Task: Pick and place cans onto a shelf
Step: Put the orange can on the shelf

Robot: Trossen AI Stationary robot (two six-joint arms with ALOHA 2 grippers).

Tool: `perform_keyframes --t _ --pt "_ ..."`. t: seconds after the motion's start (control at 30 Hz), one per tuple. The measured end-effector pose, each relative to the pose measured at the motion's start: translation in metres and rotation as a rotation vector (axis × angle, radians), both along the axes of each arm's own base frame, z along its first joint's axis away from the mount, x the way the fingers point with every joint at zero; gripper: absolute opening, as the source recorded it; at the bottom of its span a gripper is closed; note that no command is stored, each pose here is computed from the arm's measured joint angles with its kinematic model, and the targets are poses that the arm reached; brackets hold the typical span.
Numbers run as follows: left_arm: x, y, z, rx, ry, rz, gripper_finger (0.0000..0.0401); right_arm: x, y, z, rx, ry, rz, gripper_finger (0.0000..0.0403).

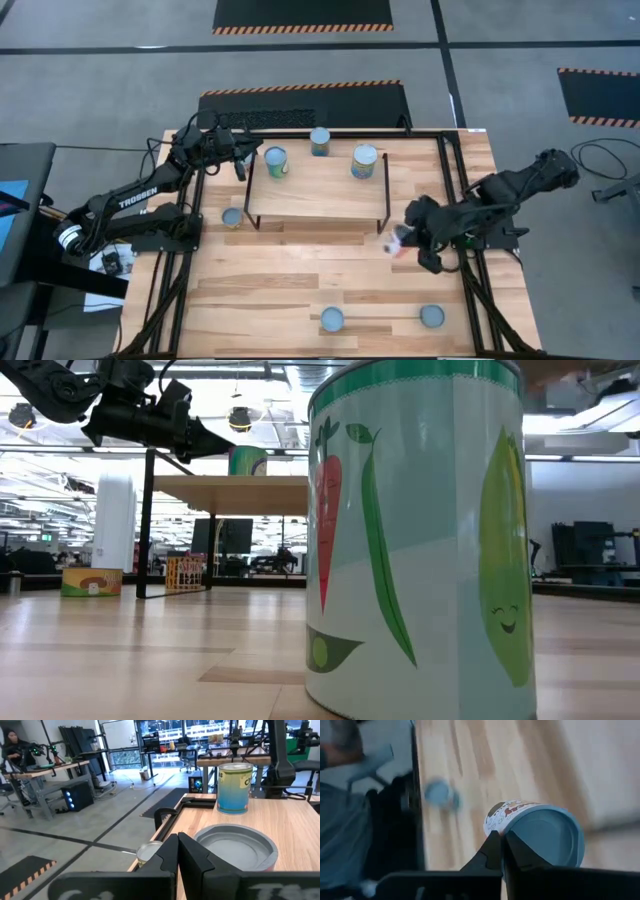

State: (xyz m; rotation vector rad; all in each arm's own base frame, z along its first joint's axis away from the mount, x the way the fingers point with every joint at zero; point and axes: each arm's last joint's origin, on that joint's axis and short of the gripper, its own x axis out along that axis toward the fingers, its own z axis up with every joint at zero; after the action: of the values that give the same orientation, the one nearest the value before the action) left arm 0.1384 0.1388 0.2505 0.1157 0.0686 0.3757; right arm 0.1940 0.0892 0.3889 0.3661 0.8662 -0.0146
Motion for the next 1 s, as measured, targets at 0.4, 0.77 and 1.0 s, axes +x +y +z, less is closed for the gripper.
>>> perform_keyframes --t 0.4,0.77,1.0 --pt "0.000 0.000 0.000 -0.005 -0.002 0.000 0.0000 0.129 -0.066 0.023 -0.519 0.076 0.189 0.0007" --pt "0.000 0.000 0.000 0.002 0.003 0.000 0.0000 0.189 -0.155 -0.019 -0.617 0.376 0.305 0.0007" --pt "0.000 0.000 0.000 0.001 0.005 -0.001 0.0000 0.202 -0.163 -0.036 -0.633 0.410 0.385 0.0007"
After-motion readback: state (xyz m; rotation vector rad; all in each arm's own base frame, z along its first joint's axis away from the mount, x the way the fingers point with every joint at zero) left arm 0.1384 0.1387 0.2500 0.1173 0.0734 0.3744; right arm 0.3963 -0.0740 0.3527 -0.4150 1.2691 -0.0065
